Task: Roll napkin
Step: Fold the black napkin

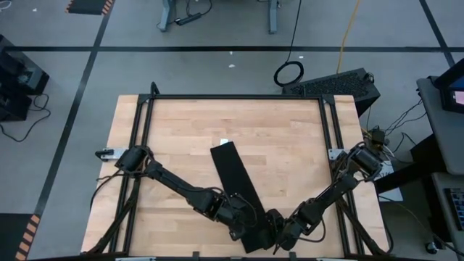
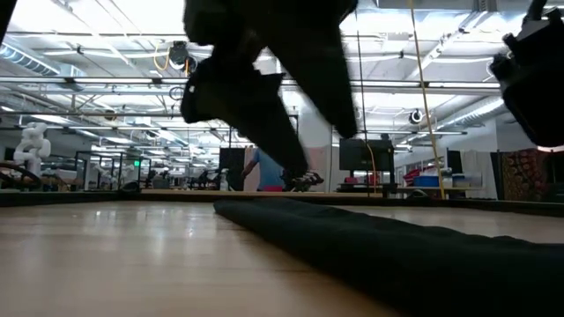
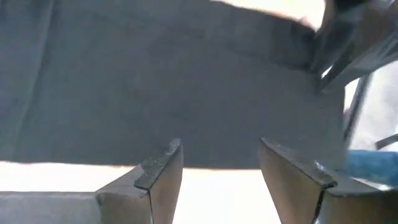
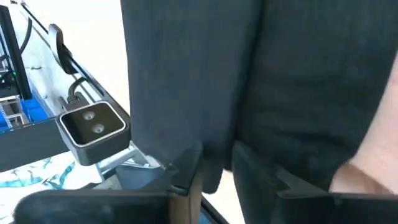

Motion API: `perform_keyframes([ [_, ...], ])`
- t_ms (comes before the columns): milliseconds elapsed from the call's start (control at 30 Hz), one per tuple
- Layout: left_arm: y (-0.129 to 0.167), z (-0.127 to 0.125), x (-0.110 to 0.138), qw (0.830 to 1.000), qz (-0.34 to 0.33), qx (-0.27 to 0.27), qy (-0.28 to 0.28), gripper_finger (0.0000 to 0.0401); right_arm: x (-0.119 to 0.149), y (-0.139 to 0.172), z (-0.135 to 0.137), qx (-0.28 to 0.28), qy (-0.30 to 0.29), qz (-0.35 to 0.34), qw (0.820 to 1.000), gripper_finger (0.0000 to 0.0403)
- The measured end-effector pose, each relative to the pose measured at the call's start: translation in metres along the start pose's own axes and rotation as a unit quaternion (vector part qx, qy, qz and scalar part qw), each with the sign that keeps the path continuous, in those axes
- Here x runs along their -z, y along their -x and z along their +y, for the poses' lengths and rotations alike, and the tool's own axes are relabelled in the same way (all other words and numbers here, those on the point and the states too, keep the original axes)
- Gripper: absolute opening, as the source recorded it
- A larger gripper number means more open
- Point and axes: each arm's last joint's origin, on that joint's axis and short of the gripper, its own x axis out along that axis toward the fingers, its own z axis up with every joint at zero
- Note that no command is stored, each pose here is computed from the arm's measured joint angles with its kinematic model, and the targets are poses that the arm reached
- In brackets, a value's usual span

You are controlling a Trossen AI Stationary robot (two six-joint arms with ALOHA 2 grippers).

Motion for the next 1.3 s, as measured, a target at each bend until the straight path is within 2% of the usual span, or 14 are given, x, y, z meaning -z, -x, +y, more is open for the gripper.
perform_keyframes([
  [233, 0.012, 0.006, -0.001, 0.999, 0.017, -0.028, -0.013, 0.0211, -0.006, -0.001, 0.005, -0.016, 0.006, -0.011, 1.0, 0.0006],
  [333, 0.011, 0.009, 0.001, 0.999, 0.028, -0.042, -0.016, 0.0211, -0.005, 0.0, 0.008, -0.028, 0.005, 0.005, 1.0, 0.0006],
  [567, 0.013, 0.008, 0.001, 0.999, 0.026, -0.038, -0.015, 0.0211, -0.002, 0.016, 0.016, -0.024, 0.032, 0.057, 0.998, 0.0001],
  [700, 0.016, 0.006, 0.001, 0.999, 0.024, -0.033, -0.018, 0.0211, -0.001, 0.03, 0.02, -0.01, 0.052, 0.08, 0.995, 0.0001],
  [900, 0.017, 0.017, 0.002, 0.995, 0.052, -0.076, -0.037, 0.0212, -0.005, 0.045, 0.018, 0.032, 0.089, 0.114, 0.989, 0.0001],
  [1100, 0.029, 0.037, -0.018, 0.988, 0.063, -0.097, -0.105, 0.0211, -0.009, 0.063, 0.019, 0.057, 0.125, 0.127, 0.982, 0.0],
  [1300, 0.026, 0.07, -0.055, 0.978, 0.056, -0.106, -0.172, 0.0211, -0.019, 0.089, 0.015, 0.108, 0.165, 0.117, 0.973, 0.0],
])
